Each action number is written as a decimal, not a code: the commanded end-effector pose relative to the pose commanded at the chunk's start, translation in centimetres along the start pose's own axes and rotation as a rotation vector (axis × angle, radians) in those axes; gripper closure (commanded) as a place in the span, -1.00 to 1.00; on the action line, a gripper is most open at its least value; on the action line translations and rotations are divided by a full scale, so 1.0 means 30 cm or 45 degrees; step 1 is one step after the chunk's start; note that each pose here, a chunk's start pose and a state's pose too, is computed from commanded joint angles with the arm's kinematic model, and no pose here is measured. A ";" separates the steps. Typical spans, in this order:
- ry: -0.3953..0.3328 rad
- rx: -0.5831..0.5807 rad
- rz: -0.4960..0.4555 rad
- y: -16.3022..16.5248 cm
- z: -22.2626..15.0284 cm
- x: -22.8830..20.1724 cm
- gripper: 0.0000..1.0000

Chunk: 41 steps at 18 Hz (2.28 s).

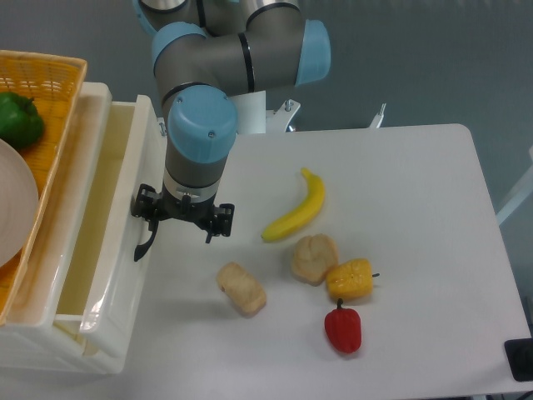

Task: Slide the top white drawer open
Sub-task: 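Pull the handle away from the cabinet, sliding the drawer out, then keep pulling the drawer out to full extension, holding the handle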

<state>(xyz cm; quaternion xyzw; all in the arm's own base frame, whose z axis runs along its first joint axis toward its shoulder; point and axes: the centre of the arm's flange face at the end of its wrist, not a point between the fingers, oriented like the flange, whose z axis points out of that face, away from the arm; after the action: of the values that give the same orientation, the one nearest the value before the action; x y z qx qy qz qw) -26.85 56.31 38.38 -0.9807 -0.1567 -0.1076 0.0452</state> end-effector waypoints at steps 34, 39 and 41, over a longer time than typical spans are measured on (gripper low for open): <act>-0.013 0.044 -0.051 0.063 -0.076 -0.306 -1.00; -0.013 0.044 -0.059 0.065 -0.075 -0.324 -1.00; -0.013 0.045 -0.059 0.066 -0.076 -0.327 -1.00</act>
<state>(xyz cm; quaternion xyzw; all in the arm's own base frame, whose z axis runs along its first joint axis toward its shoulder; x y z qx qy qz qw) -35.76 51.22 38.27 -0.9764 -0.1816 -0.1008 0.0591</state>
